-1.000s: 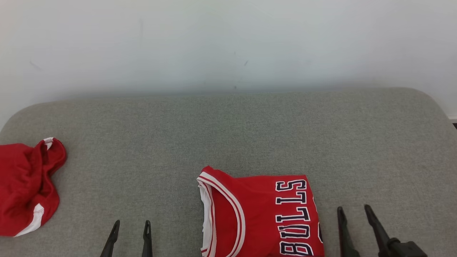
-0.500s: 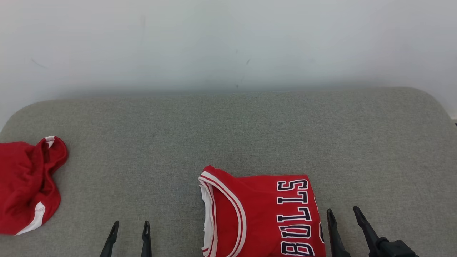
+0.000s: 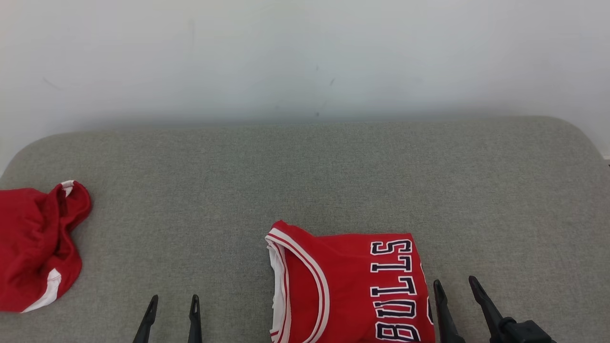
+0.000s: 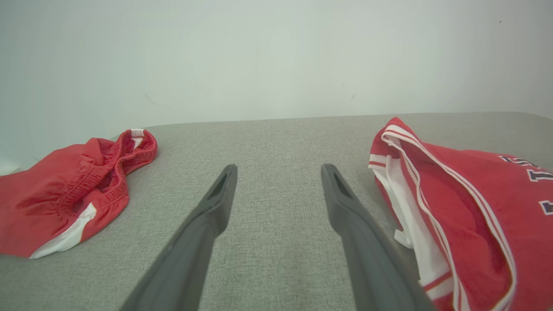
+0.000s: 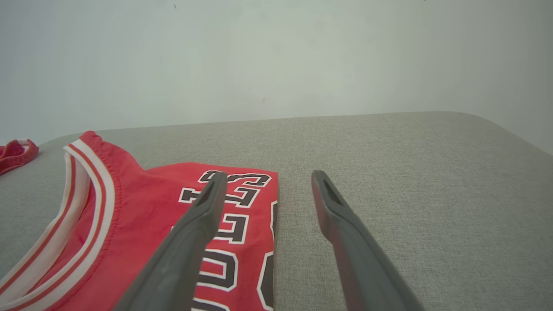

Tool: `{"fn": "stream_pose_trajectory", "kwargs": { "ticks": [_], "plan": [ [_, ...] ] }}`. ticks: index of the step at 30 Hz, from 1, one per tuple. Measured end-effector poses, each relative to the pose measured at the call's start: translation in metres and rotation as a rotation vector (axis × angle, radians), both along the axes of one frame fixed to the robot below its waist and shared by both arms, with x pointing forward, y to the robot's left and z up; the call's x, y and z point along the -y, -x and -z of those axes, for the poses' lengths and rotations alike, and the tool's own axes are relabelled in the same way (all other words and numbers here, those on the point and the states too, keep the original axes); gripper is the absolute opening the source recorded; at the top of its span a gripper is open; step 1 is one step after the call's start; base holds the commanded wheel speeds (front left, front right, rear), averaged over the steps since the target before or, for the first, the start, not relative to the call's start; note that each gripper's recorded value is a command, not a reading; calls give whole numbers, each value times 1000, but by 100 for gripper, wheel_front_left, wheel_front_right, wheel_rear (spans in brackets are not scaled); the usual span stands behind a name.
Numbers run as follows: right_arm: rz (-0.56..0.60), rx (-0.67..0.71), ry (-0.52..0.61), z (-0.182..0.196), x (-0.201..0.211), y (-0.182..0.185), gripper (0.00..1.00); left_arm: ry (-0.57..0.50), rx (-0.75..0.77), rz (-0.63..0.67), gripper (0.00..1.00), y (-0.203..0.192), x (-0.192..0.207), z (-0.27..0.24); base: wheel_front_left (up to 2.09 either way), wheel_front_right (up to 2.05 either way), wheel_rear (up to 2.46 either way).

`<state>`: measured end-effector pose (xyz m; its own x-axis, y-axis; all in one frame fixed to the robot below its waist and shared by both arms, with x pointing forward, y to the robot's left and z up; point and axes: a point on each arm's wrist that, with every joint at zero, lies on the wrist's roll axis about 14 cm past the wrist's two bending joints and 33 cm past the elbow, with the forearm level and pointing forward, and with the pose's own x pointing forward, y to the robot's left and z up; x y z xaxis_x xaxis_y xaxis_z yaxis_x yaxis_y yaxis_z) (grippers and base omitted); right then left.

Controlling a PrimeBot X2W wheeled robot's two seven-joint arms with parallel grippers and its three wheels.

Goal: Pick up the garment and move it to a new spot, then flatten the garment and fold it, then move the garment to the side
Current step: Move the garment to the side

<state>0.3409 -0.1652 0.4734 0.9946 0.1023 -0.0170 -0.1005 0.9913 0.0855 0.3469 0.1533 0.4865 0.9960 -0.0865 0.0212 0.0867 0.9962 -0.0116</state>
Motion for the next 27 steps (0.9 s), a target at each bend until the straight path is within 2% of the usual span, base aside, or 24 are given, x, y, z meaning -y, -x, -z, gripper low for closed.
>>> {"fn": "stream_pose_trajectory", "kwargs": {
  "ticks": [27],
  "plan": [
    [2,-16,4,5,1,0,100,10,-3,-13,100,-1,-4,1,0,0,0]
  ]
}}
